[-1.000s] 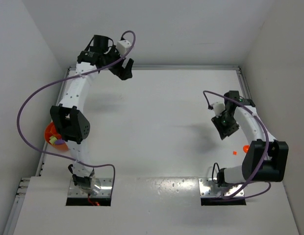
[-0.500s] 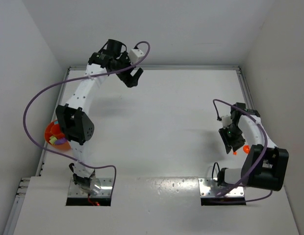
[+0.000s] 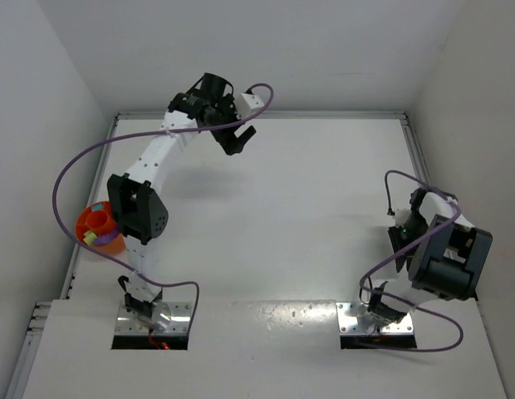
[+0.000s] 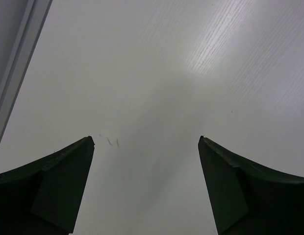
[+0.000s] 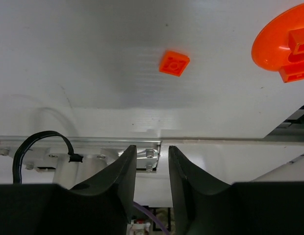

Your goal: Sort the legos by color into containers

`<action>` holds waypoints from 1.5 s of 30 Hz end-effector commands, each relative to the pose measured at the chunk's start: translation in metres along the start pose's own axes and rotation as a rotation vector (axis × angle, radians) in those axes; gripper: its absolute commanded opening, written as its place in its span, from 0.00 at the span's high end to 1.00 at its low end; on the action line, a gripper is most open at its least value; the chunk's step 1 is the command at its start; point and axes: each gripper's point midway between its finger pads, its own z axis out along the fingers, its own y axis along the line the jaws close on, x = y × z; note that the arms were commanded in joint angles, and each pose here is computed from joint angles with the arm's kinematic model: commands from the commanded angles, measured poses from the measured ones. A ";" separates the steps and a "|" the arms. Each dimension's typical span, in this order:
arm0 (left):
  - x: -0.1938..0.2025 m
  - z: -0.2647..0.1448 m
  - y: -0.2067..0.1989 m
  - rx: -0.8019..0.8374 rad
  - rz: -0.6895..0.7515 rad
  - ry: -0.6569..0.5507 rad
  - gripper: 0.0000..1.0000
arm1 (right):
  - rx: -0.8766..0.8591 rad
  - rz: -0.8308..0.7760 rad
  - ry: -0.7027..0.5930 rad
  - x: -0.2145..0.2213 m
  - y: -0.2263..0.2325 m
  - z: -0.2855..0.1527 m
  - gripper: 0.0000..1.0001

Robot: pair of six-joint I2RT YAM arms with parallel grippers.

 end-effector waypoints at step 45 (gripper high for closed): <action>-0.006 0.006 0.001 -0.021 0.069 0.018 0.06 | -0.158 0.061 -0.071 -0.060 -0.006 0.051 0.68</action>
